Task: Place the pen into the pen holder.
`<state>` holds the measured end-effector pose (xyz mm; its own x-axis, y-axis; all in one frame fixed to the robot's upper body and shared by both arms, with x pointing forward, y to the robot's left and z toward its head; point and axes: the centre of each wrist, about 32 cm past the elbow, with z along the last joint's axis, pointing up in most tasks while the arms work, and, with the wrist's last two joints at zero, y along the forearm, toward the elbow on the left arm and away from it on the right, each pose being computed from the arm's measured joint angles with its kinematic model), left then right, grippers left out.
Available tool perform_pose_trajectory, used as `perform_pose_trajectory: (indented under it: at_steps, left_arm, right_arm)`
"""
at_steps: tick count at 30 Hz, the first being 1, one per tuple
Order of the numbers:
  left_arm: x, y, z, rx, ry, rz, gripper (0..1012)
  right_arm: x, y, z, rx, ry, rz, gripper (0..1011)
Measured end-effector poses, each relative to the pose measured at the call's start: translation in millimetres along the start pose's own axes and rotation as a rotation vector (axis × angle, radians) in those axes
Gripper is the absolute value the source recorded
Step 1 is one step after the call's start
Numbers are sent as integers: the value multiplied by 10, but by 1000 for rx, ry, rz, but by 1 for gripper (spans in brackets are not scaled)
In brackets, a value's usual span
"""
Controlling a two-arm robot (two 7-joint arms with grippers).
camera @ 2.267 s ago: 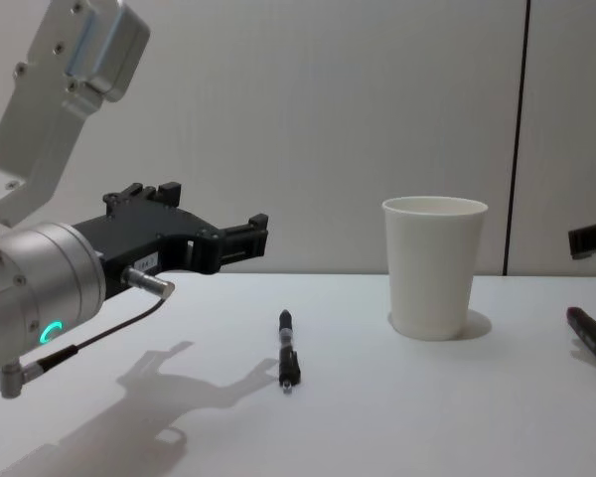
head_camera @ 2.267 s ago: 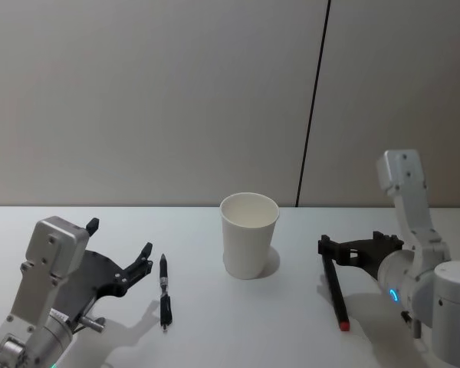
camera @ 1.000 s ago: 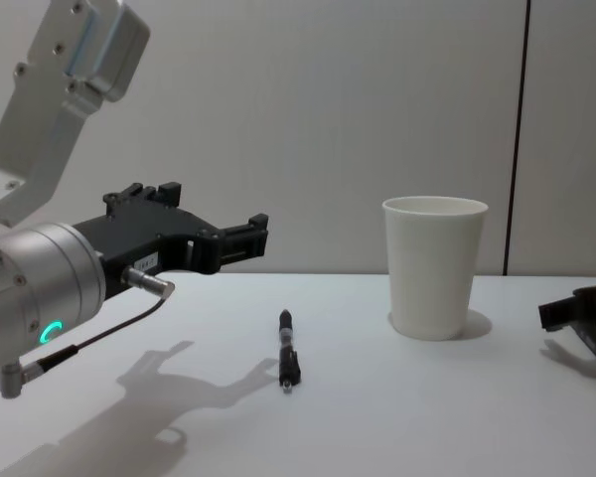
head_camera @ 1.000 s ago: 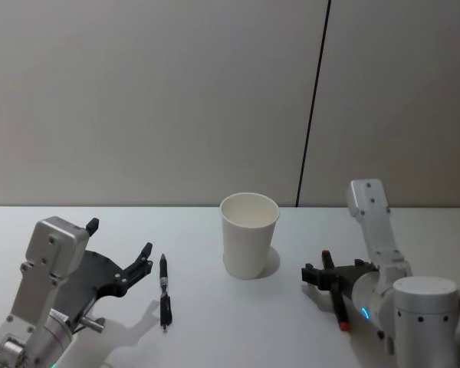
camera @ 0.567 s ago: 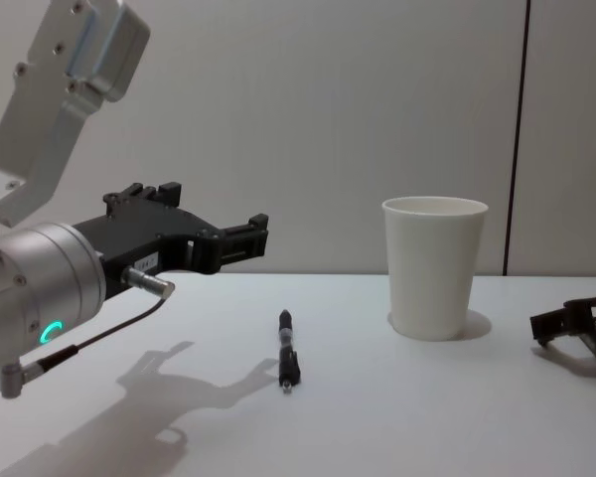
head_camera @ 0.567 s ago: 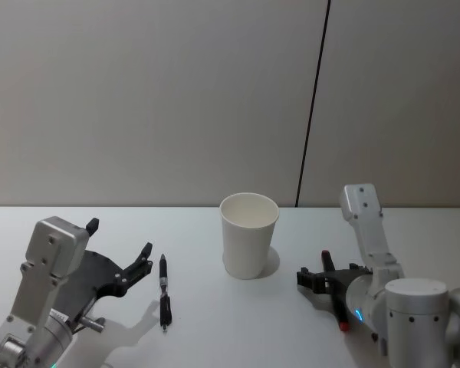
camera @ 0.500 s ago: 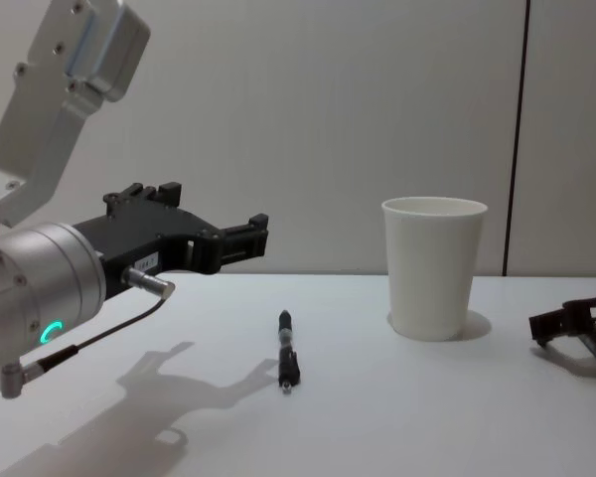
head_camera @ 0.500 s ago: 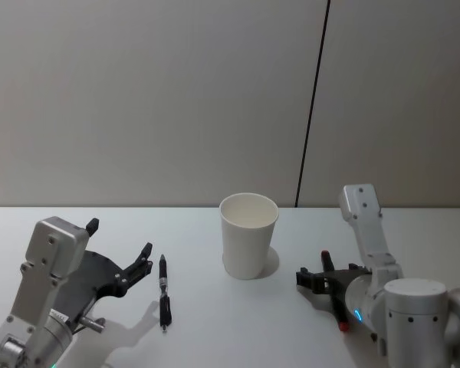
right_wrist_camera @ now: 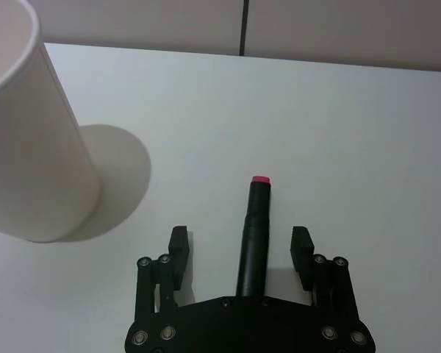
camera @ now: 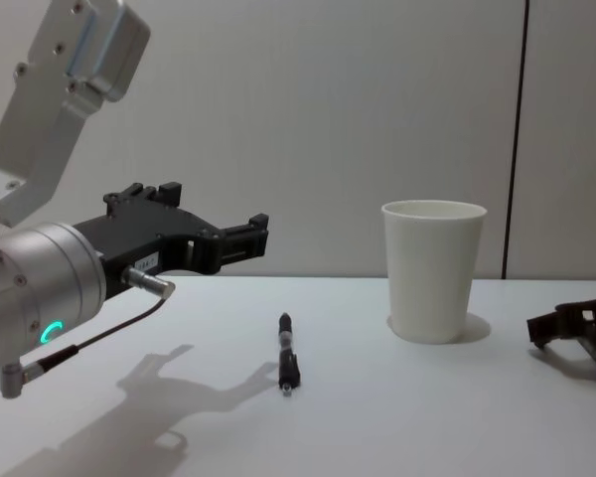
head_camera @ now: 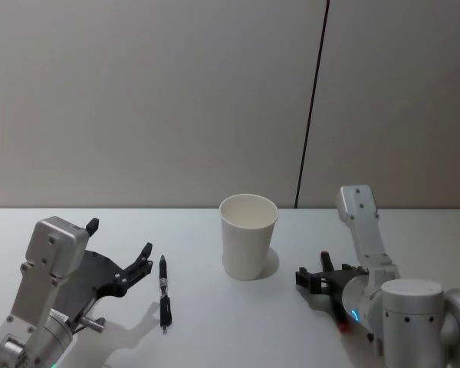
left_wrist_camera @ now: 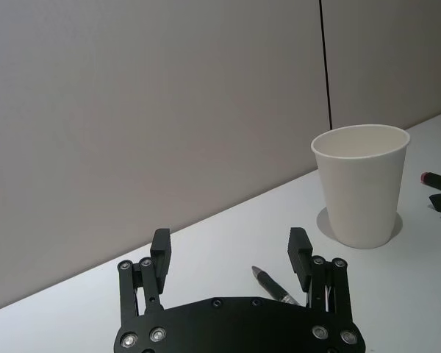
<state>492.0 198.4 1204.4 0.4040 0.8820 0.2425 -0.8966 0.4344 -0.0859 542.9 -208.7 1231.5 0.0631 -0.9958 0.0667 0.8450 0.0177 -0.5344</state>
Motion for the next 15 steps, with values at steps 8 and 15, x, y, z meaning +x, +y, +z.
perform_pose_trajectory:
  at_steps: [8, 15]
  left_arm:
    - [0, 0, 0, 0, 0, 0, 1001]
    - [0, 0, 0, 0, 0, 0, 1002]
  right_arm:
    - [-2, 11, -5, -3, 0, 2, 776]
    - [-1, 17, -5, -4, 0, 1, 722]
